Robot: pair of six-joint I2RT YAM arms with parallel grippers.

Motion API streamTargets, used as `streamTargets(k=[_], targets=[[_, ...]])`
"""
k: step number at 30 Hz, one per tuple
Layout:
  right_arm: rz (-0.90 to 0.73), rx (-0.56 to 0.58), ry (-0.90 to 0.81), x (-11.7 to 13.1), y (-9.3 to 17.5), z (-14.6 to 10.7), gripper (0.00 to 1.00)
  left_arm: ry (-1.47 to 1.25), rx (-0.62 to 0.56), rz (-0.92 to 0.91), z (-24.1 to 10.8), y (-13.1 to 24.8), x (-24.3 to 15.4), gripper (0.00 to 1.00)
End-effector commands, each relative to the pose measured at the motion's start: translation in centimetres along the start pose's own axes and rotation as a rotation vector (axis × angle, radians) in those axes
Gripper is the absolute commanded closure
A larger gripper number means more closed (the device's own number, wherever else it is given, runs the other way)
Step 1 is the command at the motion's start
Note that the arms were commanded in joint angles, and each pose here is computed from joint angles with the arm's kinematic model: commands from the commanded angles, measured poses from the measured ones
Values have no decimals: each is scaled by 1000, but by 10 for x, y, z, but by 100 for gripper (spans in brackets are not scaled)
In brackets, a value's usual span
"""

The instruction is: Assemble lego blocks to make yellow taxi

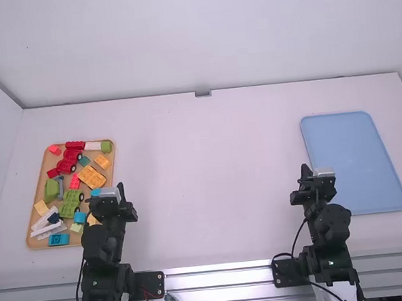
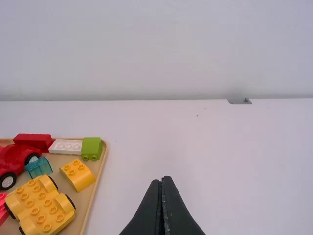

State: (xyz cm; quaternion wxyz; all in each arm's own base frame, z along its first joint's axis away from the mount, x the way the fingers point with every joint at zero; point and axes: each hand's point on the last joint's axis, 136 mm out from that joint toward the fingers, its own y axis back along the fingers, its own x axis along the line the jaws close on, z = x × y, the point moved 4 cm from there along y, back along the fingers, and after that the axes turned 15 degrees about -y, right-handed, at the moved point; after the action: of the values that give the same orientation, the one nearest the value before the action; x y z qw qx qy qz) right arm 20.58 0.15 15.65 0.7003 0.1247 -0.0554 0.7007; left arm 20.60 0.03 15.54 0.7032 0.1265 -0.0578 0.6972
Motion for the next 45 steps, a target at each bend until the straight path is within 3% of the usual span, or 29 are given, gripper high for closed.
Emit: streamTargets(k=[1, 9, 19, 32, 45], targets=[[2, 1, -3, 0, 0, 0, 100, 1, 0, 0, 0, 0, 0, 100], [1, 5, -2, 1, 0, 4, 97, 7, 11, 8, 3, 0, 2, 97], [9, 32, 19, 9, -3, 20, 86, 45, 94, 42, 20, 0, 14, 86], [18, 77, 58, 23, -26, 53, 65, 156, 301, 92, 56, -17, 41, 65], [43, 133, 109, 43, -70, 80, 39, 336, 547, 223, 72, -58, 79, 38]])
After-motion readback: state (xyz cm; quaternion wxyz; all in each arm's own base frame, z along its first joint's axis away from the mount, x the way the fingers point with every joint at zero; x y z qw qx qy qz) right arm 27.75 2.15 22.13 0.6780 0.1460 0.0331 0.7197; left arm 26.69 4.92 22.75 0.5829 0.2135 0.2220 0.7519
